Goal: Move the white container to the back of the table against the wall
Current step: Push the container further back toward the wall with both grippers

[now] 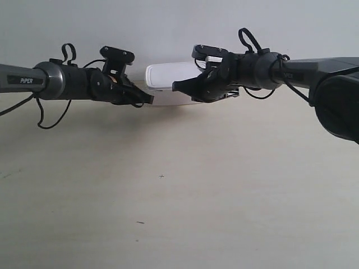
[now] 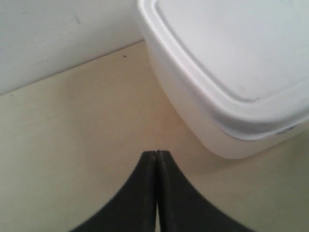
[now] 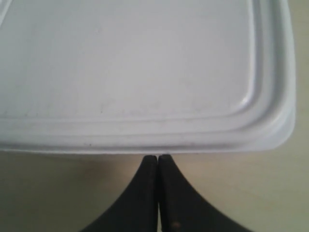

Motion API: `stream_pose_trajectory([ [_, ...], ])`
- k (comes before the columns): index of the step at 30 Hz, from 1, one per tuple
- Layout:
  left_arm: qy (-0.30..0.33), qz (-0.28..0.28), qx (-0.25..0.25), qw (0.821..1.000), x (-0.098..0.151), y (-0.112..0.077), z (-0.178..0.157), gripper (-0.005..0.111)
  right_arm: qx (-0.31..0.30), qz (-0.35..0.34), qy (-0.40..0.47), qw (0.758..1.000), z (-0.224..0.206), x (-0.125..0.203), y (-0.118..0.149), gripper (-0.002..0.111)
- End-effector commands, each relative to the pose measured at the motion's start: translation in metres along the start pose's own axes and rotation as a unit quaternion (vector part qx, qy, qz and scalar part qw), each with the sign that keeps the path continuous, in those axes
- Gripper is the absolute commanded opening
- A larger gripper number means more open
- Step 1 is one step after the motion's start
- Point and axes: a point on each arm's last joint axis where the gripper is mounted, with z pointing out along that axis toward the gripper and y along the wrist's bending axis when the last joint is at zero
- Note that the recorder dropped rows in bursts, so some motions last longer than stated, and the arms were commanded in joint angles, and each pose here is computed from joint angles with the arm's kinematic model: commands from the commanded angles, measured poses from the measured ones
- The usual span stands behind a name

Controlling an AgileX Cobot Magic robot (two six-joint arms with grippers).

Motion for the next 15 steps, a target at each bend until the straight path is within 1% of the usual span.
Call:
stream_pose_trajectory([
  [1, -0.042, -0.007, -0.016, 0.999, -0.026, 0.016, -0.018, 0.000, 0.002, 0.007, -0.012, 1.000, 0.004, -0.003, -0.004, 0.000],
  [5, -0.053, -0.012, -0.025, 0.998, -0.035, 0.027, -0.026, 0.000, 0.002, 0.010, -0.012, 1.000, 0.004, -0.003, -0.004, 0.000],
  [7, -0.055, -0.013, -0.027, 0.998, -0.036, 0.029, -0.027, 0.000, 0.002, 0.011, -0.011, 1.000, 0.004, -0.003, -0.004, 0.000],
  [15, -0.048, -0.014, -0.025, 0.998, -0.035, 0.029, -0.027, 0.000, 0.001, 0.018, -0.018, 1.000, 0.004, -0.004, -0.003, 0.000],
])
